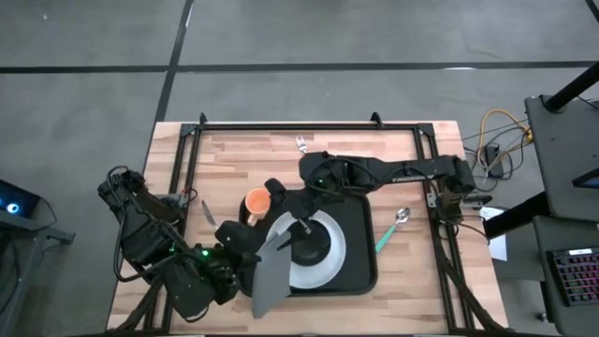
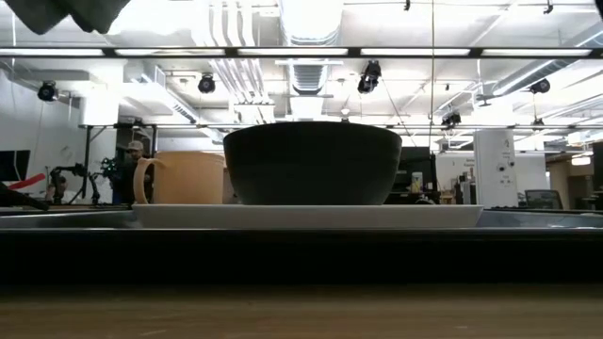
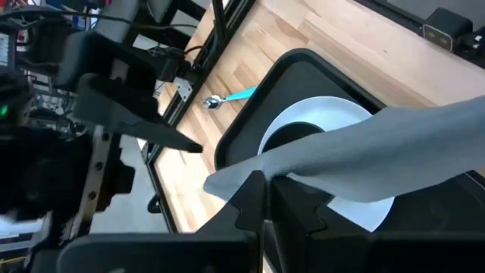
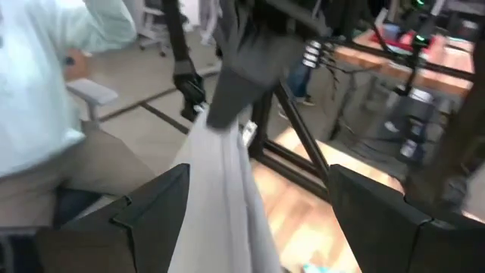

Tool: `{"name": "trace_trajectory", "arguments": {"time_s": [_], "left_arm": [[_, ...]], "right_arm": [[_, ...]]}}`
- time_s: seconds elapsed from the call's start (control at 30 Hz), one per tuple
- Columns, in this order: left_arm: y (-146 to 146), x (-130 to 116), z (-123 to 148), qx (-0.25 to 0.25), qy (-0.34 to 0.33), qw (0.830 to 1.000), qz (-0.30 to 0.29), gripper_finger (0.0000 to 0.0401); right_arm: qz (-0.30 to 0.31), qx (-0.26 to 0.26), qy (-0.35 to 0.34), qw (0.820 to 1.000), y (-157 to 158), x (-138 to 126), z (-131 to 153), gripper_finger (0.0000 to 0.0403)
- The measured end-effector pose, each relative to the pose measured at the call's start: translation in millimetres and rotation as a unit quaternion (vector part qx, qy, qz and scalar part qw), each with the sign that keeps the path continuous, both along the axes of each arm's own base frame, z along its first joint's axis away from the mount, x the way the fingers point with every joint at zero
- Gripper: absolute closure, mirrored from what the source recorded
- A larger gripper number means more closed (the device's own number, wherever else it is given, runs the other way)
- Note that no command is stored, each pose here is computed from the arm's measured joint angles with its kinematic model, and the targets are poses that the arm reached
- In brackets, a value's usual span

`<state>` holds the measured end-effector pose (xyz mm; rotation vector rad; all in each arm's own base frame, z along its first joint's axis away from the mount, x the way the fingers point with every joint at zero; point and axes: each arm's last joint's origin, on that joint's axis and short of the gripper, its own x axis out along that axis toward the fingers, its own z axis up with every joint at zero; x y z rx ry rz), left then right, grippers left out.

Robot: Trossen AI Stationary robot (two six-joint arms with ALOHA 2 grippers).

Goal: Set up tray
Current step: Put the gray napkin to the right of the white plate on the black tray

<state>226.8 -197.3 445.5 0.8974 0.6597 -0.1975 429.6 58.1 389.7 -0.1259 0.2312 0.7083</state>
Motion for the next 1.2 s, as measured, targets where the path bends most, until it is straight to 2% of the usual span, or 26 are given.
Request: {"name": "trace_trajectory", "arguments": {"time_s": [0.23,0.4,0.7,0.93,1.2], "left_arm": [[0,0,0,-0.002,-0.002,1.0,0.0,0.0401],[0,0,0,-0.002,-0.002,1.0,0.0,0.0401],[1,-1,-1,0.008,0.006,1.0,0.001,0.0401],[1,-1,-1,0.011,0.005,1.0,0.001,0.0401],[1,-1,-1,0.012,0.005,1.0,0.0,0.0401]], "right_arm": [[0.022,0.005,0.056,0.998,7,31,-4,0.0107],[0.047,0.009,0.089,0.995,14,41,-6,0.0111],[0.055,0.018,0.101,0.993,21,35,2,0.0115],[0.066,0.012,0.108,0.992,29,38,-7,0.0123],[0.078,0.009,0.11,0.991,29,39,-10,0.0153]]}}
